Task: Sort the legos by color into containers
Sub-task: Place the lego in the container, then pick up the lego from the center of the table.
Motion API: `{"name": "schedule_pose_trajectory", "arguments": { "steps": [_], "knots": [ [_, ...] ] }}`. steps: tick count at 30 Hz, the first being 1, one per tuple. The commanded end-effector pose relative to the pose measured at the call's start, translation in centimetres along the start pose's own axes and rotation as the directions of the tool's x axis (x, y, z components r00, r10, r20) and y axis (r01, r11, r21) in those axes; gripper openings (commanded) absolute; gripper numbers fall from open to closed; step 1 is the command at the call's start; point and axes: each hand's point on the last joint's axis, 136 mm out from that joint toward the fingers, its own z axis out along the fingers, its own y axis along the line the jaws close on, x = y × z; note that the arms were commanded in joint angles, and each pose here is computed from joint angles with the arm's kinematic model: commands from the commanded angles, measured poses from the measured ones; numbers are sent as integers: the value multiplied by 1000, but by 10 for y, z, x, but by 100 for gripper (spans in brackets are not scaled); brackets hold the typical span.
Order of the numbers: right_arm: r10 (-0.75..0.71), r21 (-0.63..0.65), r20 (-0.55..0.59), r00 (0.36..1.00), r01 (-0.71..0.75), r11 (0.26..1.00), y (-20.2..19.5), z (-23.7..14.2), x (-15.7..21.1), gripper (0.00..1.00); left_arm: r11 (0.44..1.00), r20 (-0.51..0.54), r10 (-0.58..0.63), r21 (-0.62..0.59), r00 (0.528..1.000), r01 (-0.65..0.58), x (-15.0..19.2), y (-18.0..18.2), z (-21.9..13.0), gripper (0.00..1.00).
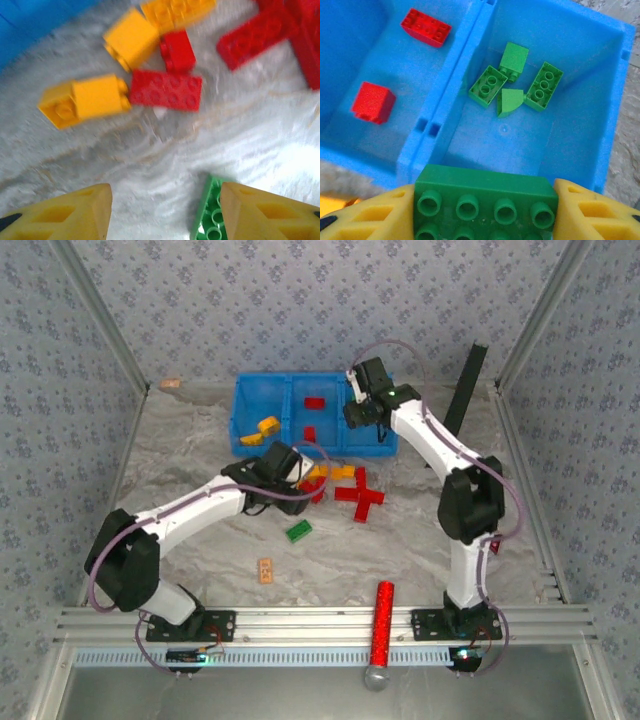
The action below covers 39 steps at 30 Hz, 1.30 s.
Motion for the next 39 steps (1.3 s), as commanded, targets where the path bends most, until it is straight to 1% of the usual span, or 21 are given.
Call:
{"name": "schedule_pose_trajectory", "arguments": {
  "steps": [1,4,8,13,18,23,27,29,32,34,39],
  "knots": [
    [-29,35,-23,999,30,999,-12,23,-6,46,997,8,33,66,999,-33,12,-17,-4,60],
    [-13,41,-39,999,15,999,-21,43,-7,46,992,-1,42,118,999,-42,24,-30,-3,61],
    [11,28,-55,998,-10,1000,-28,65,-3,46,987,-15,66,150,998,-63,33,-42,-1,62],
    [22,18,-78,997,-20,1000,-32,88,3,46,986,-69,74,152,995,-63,44,-46,11,63],
    [21,17,-100,995,-19,1000,-34,102,8,47,987,-97,74,150,993,-59,47,-50,25,63],
    [16,17,-111,994,-14,1000,-36,108,13,53,988,-127,80,142,989,-62,45,-53,38,63],
    [16,14,-110,994,-14,1000,-38,108,14,58,991,-183,82,118,980,-61,47,-52,48,62],
    [14,10,-110,994,-13,1000,-36,108,14,62,992,-207,85,105,975,-64,49,-50,52,62],
    [13,-9,-105,994,-14,1000,-33,106,13,70,994,-216,78,97,973,-58,50,-49,56,60],
    [6,-20,-101,995,-8,1000,-32,102,12,74,994,-228,73,96,971,-53,52,-50,59,58],
    [-7,-30,-68,998,5,1000,-28,87,0,77,995,-281,69,93,957,-44,63,-49,62,55]
  ]
}}
